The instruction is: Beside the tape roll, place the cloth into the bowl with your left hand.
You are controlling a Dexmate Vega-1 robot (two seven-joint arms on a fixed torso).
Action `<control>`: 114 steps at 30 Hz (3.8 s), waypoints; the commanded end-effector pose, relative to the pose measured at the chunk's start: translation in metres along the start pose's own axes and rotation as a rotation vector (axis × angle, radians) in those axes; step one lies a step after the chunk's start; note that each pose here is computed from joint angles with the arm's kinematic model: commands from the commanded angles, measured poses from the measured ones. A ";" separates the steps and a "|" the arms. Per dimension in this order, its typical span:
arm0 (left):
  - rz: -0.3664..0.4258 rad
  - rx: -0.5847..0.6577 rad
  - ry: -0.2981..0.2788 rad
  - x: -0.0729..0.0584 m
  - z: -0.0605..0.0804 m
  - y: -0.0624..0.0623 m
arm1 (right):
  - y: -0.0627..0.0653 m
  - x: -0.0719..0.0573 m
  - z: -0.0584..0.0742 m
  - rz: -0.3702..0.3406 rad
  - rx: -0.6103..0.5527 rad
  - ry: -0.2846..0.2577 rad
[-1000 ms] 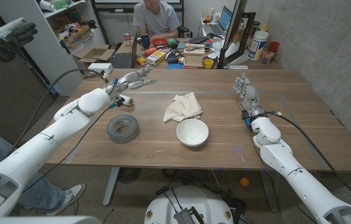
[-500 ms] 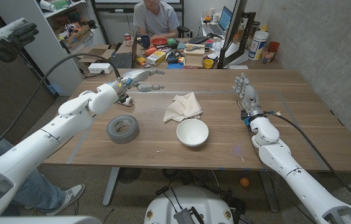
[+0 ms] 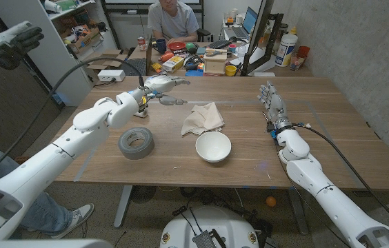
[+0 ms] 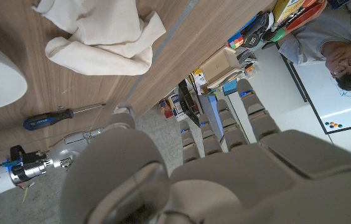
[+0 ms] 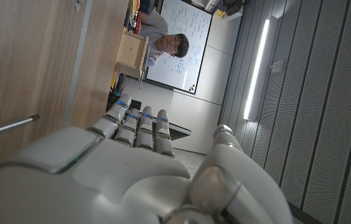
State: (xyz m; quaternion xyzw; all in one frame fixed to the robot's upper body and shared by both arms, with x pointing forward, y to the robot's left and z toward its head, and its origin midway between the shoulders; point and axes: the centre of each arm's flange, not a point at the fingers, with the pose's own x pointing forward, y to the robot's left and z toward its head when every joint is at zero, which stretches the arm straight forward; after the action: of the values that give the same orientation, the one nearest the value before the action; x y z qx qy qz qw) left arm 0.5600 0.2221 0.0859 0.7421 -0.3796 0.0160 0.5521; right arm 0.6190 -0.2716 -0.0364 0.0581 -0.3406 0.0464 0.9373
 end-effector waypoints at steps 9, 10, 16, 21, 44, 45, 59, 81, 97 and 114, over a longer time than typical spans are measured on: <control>-0.151 -0.063 0.017 0.042 0.009 -0.010 | -0.006 -0.003 -0.005 -0.004 0.007 0.016; -0.163 -0.063 0.016 0.045 0.010 -0.011 | -0.007 -0.003 -0.005 -0.004 0.007 0.016; -0.243 -0.046 0.021 0.060 0.021 -0.018 | -0.009 -0.003 -0.004 -0.008 0.010 0.013; -0.303 -0.017 0.031 0.068 0.031 -0.021 | -0.010 0.000 -0.003 -0.006 0.013 0.009; -0.379 -0.056 0.036 0.072 0.047 -0.056 | -0.018 0.007 -0.014 0.012 0.038 0.018; -0.380 -0.054 0.032 0.074 0.048 -0.057 | -0.018 0.007 -0.014 0.012 0.039 0.017; -0.367 -0.013 -0.054 0.104 0.072 -0.053 | -0.028 0.003 -0.014 0.005 0.042 0.008; -0.465 -0.035 -0.025 0.105 0.080 -0.069 | -0.034 0.001 -0.022 -0.002 0.059 0.024; -0.521 -0.051 -0.025 0.110 0.087 -0.087 | -0.036 -0.002 -0.033 -0.001 0.084 0.024; -0.411 -0.071 -0.028 0.111 0.106 -0.096 | -0.040 -0.005 -0.036 0.003 0.094 0.032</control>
State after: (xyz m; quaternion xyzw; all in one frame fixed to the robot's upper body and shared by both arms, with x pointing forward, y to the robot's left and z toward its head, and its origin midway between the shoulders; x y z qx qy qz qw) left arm 0.6533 0.0909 0.0253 0.7920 -0.2112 -0.1334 0.5571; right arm 0.6425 -0.3046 -0.0673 0.0981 -0.3250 0.0623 0.9385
